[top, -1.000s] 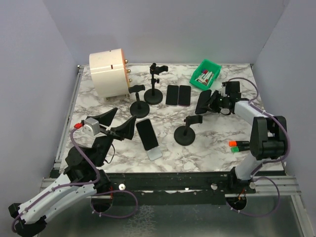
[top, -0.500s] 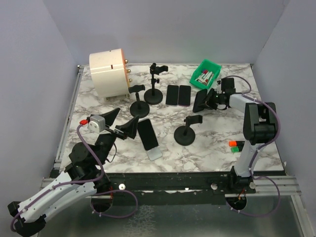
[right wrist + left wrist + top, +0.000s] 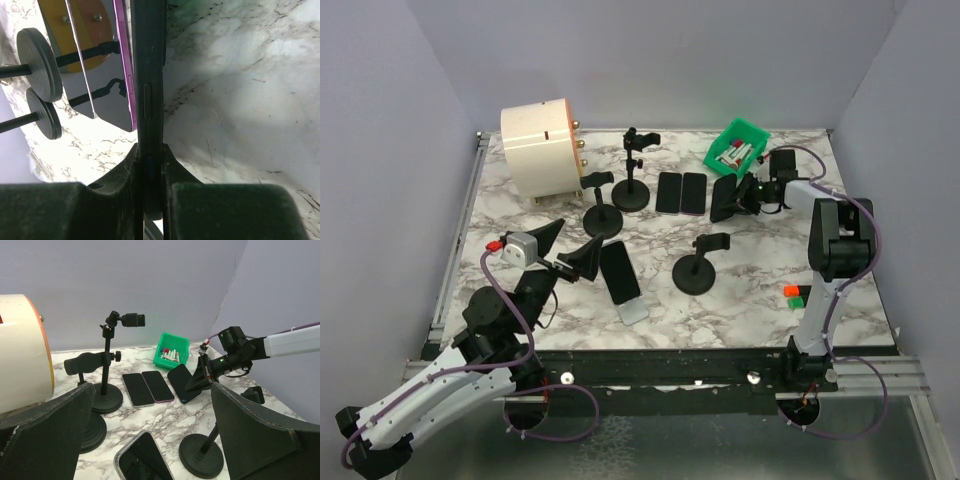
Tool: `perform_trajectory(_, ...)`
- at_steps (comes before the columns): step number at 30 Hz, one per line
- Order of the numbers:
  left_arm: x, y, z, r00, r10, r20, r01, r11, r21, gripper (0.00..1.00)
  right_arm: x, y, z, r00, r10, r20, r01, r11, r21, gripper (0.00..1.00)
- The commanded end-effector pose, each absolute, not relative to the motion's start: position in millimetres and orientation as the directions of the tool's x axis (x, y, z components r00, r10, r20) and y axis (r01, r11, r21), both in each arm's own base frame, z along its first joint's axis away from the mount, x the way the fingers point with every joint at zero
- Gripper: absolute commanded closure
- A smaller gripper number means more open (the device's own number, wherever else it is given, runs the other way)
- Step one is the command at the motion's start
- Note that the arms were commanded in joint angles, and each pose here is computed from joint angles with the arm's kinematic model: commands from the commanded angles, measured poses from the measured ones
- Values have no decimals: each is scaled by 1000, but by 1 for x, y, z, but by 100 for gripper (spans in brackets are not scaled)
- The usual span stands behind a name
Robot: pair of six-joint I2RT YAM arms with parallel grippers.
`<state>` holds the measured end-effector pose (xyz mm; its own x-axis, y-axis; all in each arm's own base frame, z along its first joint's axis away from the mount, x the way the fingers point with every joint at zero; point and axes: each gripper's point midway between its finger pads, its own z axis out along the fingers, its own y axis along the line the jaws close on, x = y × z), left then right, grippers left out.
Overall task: Remove the phone from the phone stand
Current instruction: Place the phone at the center of the board.
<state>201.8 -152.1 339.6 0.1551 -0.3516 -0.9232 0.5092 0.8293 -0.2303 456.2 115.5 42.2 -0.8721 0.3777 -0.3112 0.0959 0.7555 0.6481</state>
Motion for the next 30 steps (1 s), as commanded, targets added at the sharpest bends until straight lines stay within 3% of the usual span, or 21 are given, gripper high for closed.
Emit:
perform_trajectory(1,204,-152,341,160,-333,-929,496,841,-216,1,457,115,16,-886,368,-282,118,767,631,84)
perform_trajectory(6,204,-152,341,156,-335,-929,498,839,-219,1,450,107,16,-868,400,-294,157,783,603,59)
perform_trajectory(9,204,-153,340,153,-338,-929,502,836,-221,1,444,102,14,-860,416,-296,186,795,577,50)
perform_trajectory(30,204,-158,337,132,-341,-931,515,826,-230,1,432,57,23,-785,468,-407,297,860,414,43)
